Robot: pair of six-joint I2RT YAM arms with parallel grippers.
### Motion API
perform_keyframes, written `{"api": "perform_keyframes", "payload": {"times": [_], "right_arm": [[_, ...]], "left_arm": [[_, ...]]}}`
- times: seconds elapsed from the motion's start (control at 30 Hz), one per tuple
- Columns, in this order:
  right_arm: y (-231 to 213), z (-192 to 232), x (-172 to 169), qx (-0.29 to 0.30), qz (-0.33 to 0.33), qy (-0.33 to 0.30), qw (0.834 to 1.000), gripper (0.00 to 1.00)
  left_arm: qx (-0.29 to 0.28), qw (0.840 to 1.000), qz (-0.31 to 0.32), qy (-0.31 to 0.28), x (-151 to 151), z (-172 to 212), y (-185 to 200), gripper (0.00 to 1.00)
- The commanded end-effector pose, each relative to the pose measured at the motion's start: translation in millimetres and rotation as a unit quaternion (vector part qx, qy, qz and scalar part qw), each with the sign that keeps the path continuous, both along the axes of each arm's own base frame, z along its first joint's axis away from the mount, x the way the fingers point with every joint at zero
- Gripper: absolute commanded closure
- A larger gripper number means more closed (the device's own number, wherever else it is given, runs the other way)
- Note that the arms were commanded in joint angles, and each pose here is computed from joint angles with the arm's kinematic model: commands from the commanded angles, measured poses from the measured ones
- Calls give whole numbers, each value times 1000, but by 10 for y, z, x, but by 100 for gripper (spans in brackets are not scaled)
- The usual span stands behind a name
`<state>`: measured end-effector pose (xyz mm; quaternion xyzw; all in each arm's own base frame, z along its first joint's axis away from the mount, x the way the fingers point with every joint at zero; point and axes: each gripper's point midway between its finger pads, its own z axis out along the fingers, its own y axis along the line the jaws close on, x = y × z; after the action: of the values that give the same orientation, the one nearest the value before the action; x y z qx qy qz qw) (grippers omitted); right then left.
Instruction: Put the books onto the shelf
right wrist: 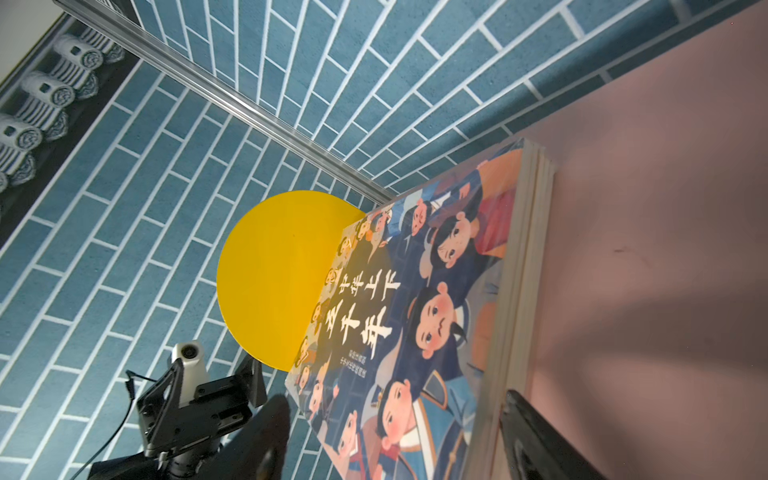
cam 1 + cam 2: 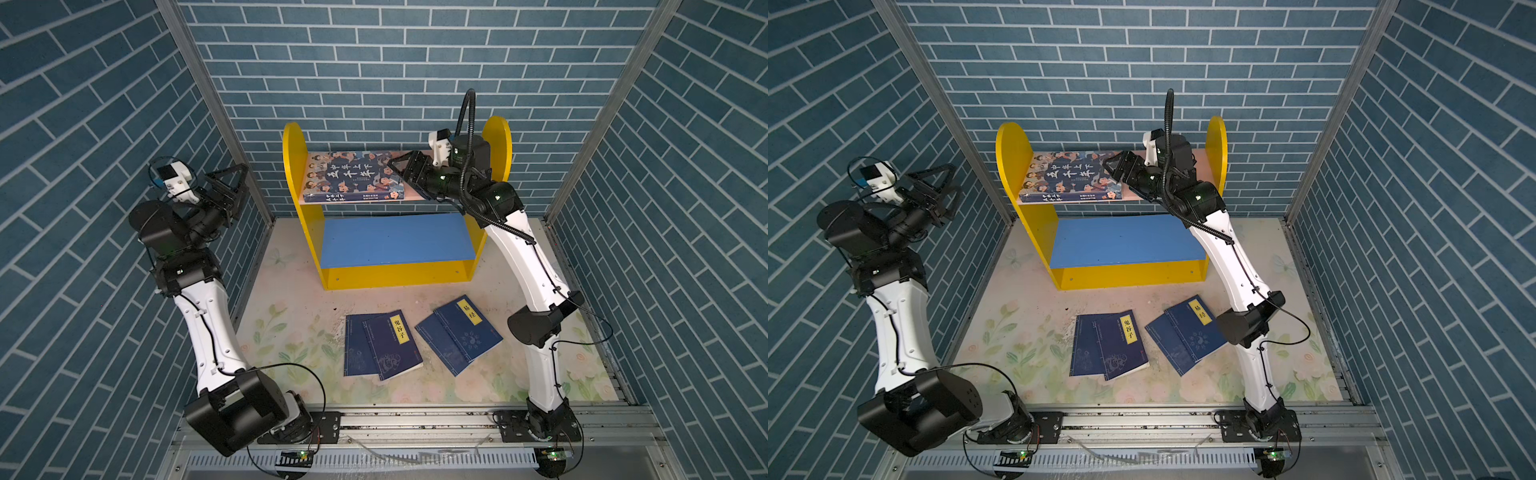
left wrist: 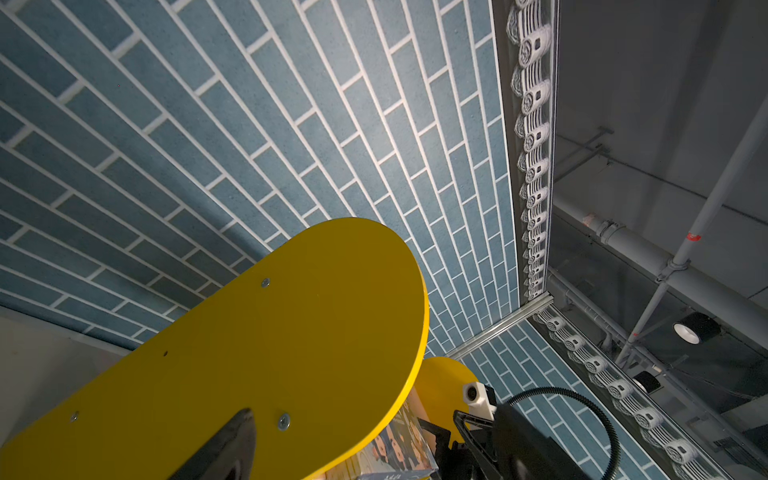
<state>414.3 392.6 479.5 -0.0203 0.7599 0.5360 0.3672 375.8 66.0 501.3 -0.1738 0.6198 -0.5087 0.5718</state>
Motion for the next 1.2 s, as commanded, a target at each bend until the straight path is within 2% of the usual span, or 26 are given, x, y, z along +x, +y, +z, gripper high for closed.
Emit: {"api": "perform_keyframes", "payload": {"times": [0.0, 0.47, 0.57, 0.8, 1.03, 1.1, 1.17], "right_arm": [[89, 122, 9, 37, 21, -4, 999, 20], [225, 146, -16, 73, 46, 21, 996, 21], [316, -20, 65, 70, 51, 36, 996, 21], [378, -32, 96, 85, 58, 42, 994, 21], [454, -86, 108, 92, 66, 52, 992, 21], [437, -72, 103, 91, 63, 51, 993, 21], [388, -11, 87, 90, 56, 45, 993, 21]], "left_arm": [[15, 1000, -10, -19, 9, 29, -72, 9], [18, 999, -35, -11, 173, -87, -232, 9], [17, 999, -34, -14, 227, -104, -238, 9], [-13, 999, -41, -21, 321, -77, -237, 9], [29, 998, -46, -41, 175, 30, -368, 10], [57, 997, -41, -42, 115, 40, -403, 10], [109, 993, -33, -40, 29, 15, -451, 10]]}}
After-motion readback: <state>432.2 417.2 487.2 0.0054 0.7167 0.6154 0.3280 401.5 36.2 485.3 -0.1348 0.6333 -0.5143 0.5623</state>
